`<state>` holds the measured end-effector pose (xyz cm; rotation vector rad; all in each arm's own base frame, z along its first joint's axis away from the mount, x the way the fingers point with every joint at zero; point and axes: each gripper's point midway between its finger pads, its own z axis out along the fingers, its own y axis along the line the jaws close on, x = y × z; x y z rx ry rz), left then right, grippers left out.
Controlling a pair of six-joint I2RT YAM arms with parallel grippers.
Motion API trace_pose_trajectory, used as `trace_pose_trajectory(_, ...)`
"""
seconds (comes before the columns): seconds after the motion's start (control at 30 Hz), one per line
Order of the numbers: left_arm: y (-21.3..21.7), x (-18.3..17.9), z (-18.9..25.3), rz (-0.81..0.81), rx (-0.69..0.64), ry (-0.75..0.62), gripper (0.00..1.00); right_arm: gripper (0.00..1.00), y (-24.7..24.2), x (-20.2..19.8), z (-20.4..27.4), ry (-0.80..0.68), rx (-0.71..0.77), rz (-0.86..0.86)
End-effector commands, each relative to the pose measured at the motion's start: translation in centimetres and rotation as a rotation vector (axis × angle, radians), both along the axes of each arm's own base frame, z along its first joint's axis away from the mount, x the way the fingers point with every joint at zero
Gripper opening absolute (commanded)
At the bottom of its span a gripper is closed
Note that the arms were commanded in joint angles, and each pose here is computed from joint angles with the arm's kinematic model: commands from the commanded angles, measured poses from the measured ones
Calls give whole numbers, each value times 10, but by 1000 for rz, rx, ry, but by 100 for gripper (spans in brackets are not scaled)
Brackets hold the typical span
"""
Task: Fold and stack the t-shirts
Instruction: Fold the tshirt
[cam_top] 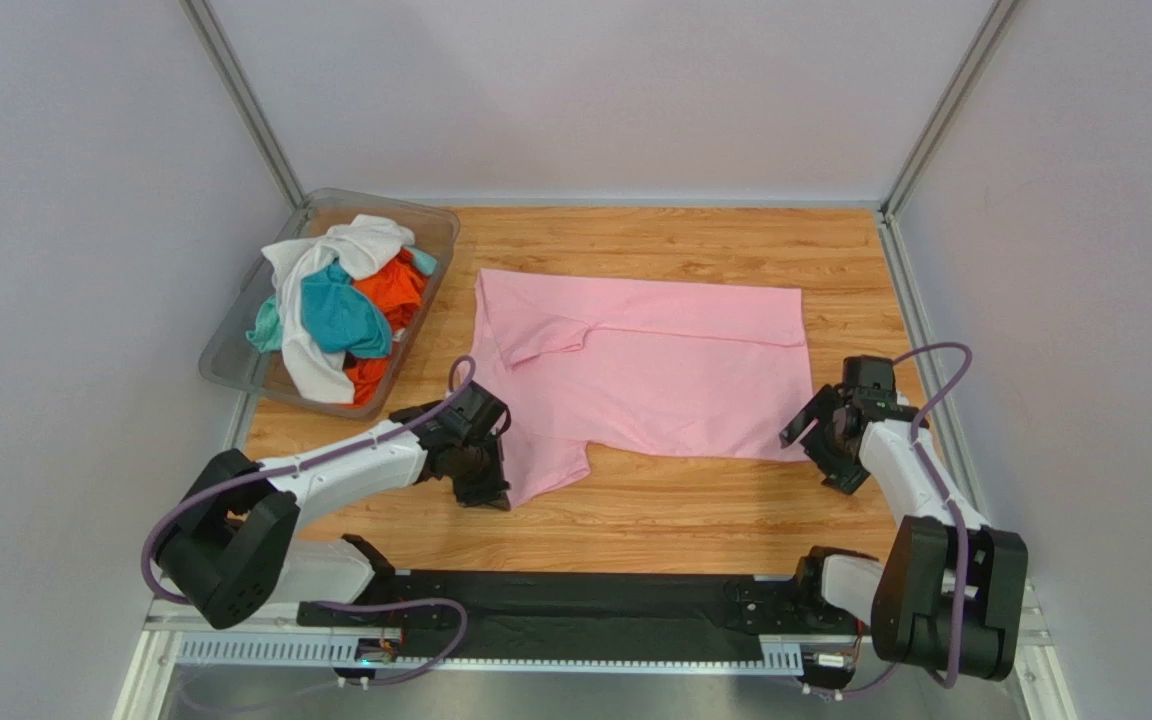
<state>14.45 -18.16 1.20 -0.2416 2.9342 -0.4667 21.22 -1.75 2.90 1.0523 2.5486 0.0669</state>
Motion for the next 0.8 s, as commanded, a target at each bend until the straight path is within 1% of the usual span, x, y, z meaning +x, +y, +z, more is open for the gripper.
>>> trace_pose_trajectory(0.0, 5, 3, -4, -9, 41, -22, 0, 77, -4, 17, -4, -47, 13, -11)
trace_pose_trajectory(0.03, 5, 4, -3, -6, 38, -25, 0, 72, -5, 18, -6, -42, 13, -11)
trace_pose_trajectory(0.1, 6, 3, -4, -7, 43, -23, 0, 69, -6, 17, -12, -19, 14, -16)
trace_pose_trajectory(0.17, 5, 4, -3, -13, 42, -25, 0, 61, -7, 19, -13, -14, 14, -16)
trace_pose_trajectory(0.2, 6, 4, -3, -11, 43, -27, 0, 60, -6, 18, -17, -1, 20, -16)
trace_pose_trajectory(0.3, 6, 4, -4, -12, 48, -26, 0, 50, -7, 19, -21, 16, 19, -22)
trace_pose_trajectory(0.4, 7, 4, -4, -13, 48, -26, 0, 44, -9, 17, -24, 30, 12, -29)
trace_pose_trajectory(0.43, 7, 4, -5, -11, 50, -26, 0, 39, -9, 17, -25, 32, 14, -28)
trace_pose_trajectory(0.5, 7, 5, -5, -6, 54, -28, 0, 36, -9, 17, -26, 35, 14, -31)
trace_pose_trajectory(0.53, 7, 5, -6, -6, 55, -27, 0, 32, -9, 17, -26, 35, 15, -30)
trace_pose_trajectory(0.63, 8, 6, -6, -4, 60, -31, 0, 28, -9, 20, -26, 33, 19, -31)
trace_pose_trajectory(0.77, 8, 6, -5, -4, 56, -38, 0, 26, -8, 23, -28, 39, 26, -29)
